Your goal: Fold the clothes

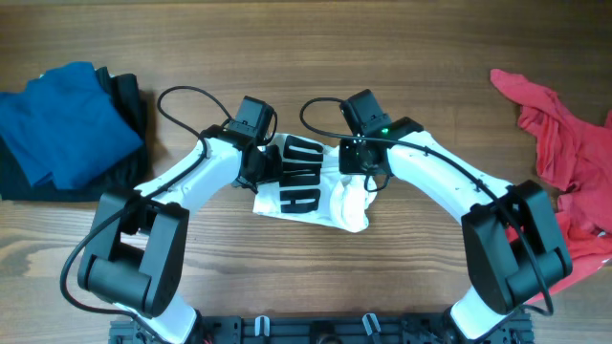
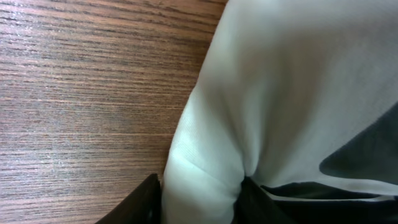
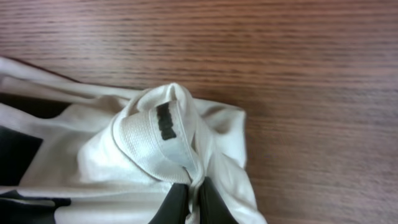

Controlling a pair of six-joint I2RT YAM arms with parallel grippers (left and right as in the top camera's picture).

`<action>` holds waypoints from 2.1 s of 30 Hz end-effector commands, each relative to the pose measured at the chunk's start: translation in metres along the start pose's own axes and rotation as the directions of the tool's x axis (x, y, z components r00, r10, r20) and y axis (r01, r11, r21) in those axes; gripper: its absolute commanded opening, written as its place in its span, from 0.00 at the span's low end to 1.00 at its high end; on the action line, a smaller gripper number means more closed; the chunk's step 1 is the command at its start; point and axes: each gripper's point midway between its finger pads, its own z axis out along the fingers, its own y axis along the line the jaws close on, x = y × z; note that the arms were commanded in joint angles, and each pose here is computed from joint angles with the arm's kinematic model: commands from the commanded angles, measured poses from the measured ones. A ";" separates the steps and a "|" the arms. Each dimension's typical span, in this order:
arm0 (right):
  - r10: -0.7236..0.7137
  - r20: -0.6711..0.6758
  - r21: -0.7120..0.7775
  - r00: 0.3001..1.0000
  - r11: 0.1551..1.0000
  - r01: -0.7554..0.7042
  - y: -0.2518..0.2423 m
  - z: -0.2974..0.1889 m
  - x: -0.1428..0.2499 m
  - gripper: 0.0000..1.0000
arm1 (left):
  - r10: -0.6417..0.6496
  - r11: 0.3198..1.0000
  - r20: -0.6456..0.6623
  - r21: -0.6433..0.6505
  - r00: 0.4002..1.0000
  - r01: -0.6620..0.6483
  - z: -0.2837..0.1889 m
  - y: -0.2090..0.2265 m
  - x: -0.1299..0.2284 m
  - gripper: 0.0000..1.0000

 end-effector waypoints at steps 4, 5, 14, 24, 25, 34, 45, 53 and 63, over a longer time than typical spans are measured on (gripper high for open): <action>0.135 0.065 0.178 0.989 0.973 -0.145 -0.046 -0.011 -0.008 0.18 | -0.074 0.982 -0.060 -0.178 0.995 0.063 0.016 0.051 0.023 0.36; 0.127 0.062 0.163 0.990 0.977 -0.136 -0.044 -0.010 -0.009 0.21 | -0.075 0.982 -0.064 -0.177 0.995 0.063 0.016 0.051 0.024 0.36; 0.048 0.036 0.073 0.998 0.996 -0.051 -0.026 -0.040 -0.010 0.27 | -0.091 0.975 -0.140 -0.216 0.986 0.059 0.012 0.059 0.043 0.34; -0.219 -0.109 -0.276 0.970 0.944 0.182 0.051 -0.067 0.051 0.27 | -0.092 0.978 -0.146 -0.198 0.985 0.062 0.013 0.056 0.044 0.40; -0.239 -0.115 -0.277 0.964 0.940 0.200 0.055 -0.065 0.057 0.27 | -0.092 0.978 -0.145 -0.198 0.985 0.062 0.013 0.056 0.044 0.40; -0.258 -0.059 -0.178 0.964 0.953 0.245 0.055 -0.040 0.069 0.39 | -0.092 0.978 -0.146 -0.198 0.985 0.061 0.013 0.056 0.044 0.43; -0.261 -0.065 -0.207 0.963 0.948 0.243 0.053 -0.017 0.083 0.04 | -0.093 0.980 -0.152 -0.188 0.984 0.063 0.013 0.054 0.045 0.44; -0.049 -0.035 0.040 0.998 0.998 0.050 -0.002 -0.039 0.075 0.04 | -0.092 0.980 -0.151 -0.188 0.984 0.063 0.013 0.054 0.044 0.40; -0.024 -0.061 0.101 0.998 0.994 0.030 -0.021 -0.042 0.081 0.04 | -0.103 0.975 -0.190 -0.213 0.976 0.061 0.010 0.059 0.055 0.28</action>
